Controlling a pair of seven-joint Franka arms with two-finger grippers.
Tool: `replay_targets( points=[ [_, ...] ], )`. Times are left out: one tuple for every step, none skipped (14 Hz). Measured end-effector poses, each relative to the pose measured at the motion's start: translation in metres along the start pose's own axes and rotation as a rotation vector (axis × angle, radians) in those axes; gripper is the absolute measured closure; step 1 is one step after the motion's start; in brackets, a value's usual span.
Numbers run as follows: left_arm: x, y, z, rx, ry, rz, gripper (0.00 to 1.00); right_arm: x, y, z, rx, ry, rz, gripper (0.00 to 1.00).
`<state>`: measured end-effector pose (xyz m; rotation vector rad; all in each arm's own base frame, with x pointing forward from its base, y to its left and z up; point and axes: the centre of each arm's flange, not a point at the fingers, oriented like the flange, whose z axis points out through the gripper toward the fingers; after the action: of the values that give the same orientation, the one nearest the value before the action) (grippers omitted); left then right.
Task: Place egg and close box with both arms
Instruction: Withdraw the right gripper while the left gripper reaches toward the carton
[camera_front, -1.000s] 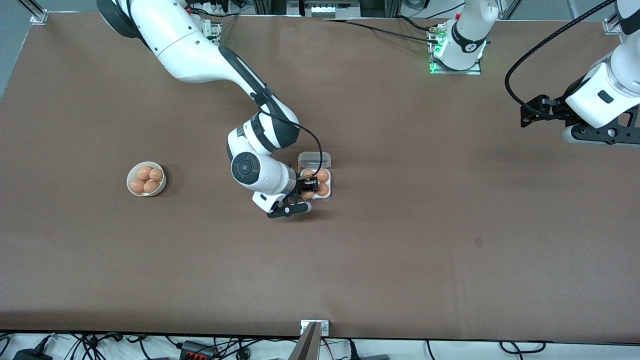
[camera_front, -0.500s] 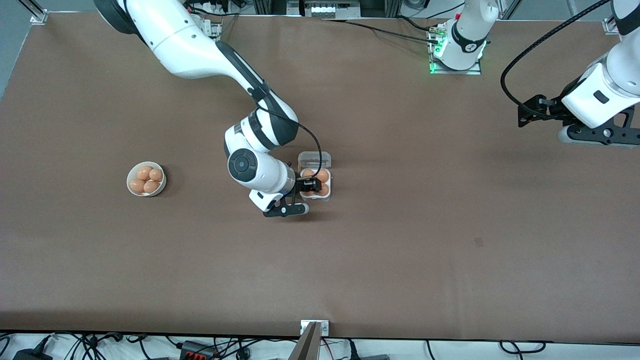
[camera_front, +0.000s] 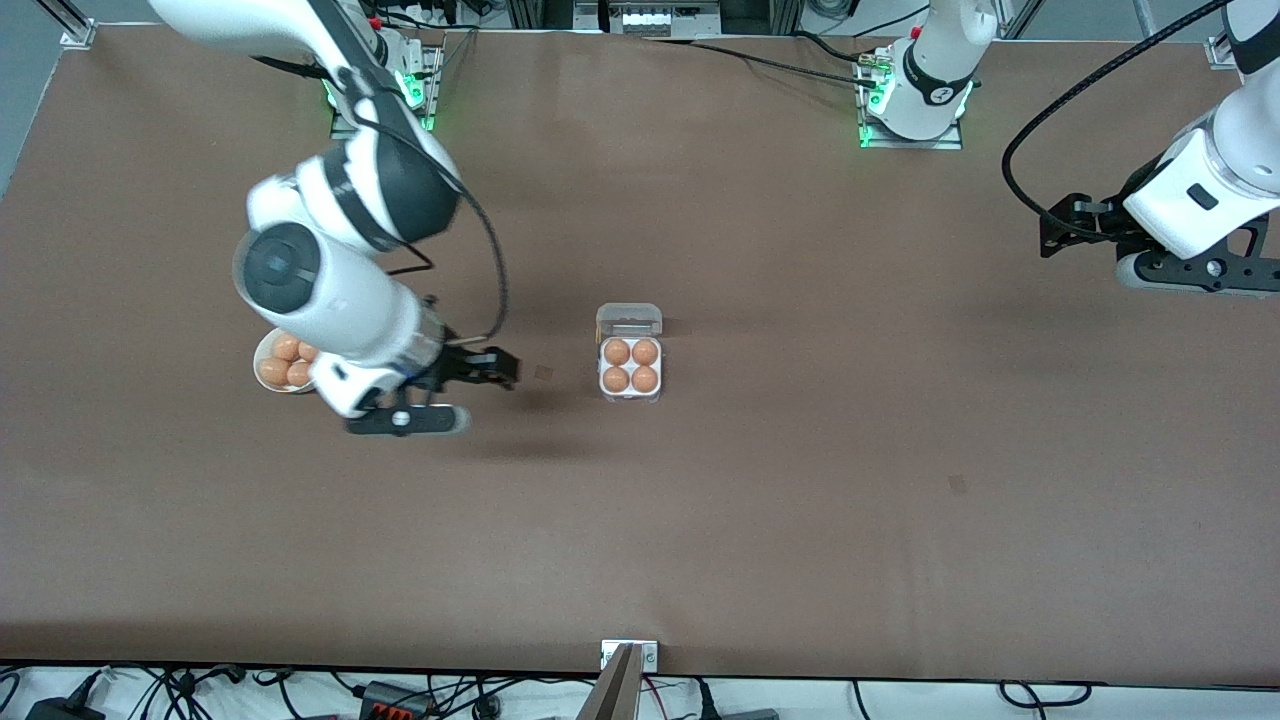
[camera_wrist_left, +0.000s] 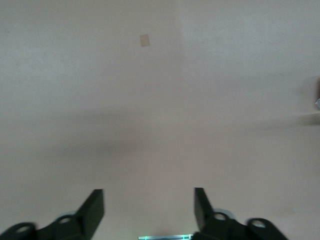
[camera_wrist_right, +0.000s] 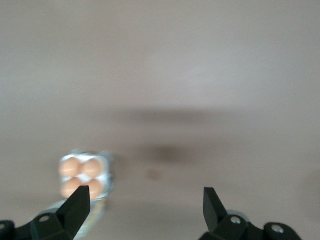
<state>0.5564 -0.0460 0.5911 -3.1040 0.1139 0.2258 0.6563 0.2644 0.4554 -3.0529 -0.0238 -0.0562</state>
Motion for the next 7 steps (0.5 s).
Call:
replay_targets(
  points=[
    [-0.003,0.000,0.002,0.000,-0.024,0.000,0.38,0.002,0.018,-0.015,-0.033,0.015,-0.006,0.00],
    [-0.005,0.000,0.002,0.001,-0.041,-0.001,0.50,0.004,0.035,-0.025,-0.053,0.014,0.000,0.00],
    [-0.006,0.000,0.001,0.001,-0.049,-0.001,0.59,0.004,0.054,-0.034,-0.070,0.004,0.016,0.00],
    [-0.007,0.000,0.000,0.001,-0.050,-0.002,0.71,0.006,0.074,-0.042,-0.081,-0.011,0.029,0.00],
    [-0.007,0.000,0.000,0.001,-0.050,-0.002,0.80,0.008,0.096,-0.050,-0.088,-0.024,0.043,0.00],
    [-0.007,0.000,0.000,0.001,-0.051,-0.002,0.92,0.009,0.116,-0.060,-0.092,-0.033,0.064,0.00],
    [-0.007,0.000,0.000,0.001,-0.053,-0.002,0.97,0.011,0.134,-0.070,-0.094,-0.035,0.086,0.00]
  ],
)
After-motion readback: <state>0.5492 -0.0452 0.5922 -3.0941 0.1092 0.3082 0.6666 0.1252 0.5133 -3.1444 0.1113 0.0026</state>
